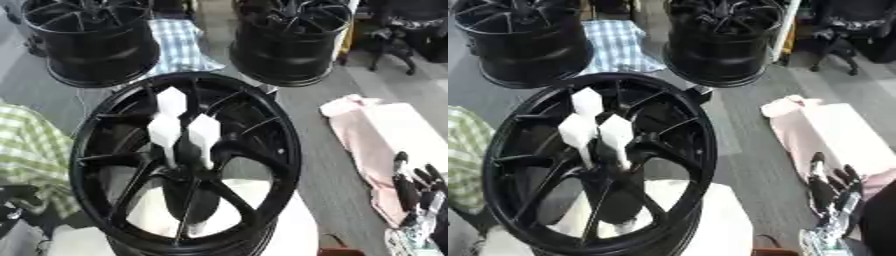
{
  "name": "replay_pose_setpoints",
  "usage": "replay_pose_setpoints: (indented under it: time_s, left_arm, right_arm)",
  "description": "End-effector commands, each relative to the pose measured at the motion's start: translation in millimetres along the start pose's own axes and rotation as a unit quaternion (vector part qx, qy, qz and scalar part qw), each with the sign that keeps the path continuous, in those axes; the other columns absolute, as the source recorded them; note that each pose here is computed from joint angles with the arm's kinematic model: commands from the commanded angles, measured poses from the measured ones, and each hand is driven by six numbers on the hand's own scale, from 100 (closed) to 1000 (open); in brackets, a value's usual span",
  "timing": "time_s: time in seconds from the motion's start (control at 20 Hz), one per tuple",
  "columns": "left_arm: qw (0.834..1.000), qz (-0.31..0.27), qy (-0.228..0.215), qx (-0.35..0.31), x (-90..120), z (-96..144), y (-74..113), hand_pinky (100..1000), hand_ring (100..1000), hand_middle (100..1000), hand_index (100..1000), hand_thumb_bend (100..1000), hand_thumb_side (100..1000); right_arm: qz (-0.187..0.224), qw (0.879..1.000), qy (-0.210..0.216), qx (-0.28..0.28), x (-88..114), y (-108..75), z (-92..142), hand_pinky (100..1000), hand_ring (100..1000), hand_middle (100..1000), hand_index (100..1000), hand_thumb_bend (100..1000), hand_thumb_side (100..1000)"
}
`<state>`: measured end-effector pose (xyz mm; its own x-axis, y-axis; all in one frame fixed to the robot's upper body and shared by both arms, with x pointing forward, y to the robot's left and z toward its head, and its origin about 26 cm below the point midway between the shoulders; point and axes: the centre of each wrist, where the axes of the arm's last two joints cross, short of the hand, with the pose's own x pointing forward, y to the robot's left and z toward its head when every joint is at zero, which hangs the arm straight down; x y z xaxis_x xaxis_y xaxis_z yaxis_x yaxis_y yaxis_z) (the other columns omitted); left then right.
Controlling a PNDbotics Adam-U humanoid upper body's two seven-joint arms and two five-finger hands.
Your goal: Pull the pin out of the wheel hub.
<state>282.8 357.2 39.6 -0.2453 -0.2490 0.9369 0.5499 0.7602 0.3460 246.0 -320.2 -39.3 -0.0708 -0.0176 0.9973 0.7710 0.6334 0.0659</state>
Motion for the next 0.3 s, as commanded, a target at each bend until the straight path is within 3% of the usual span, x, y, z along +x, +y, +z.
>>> replay_pose_setpoints:
  time_s: [0.05,0.3]
  left_arm:
    - [1.0,-0.014,-0.009,0.001,7.3,-1.7,5.2,537,100,592,785,100,896]
    - [1.0,-0.011,-0.012,-0.001,8.8,-4.2,4.5,536,100,591,784,100,896]
  right_arm:
    - [0.0,0.998,-0.027,0.064,11.7,19.0,10.1,770,741,736,855,396,371]
    - [0.027,0.986,-0.044,0.157,19.6,36.4,30.2,771,743,741,861,352,344]
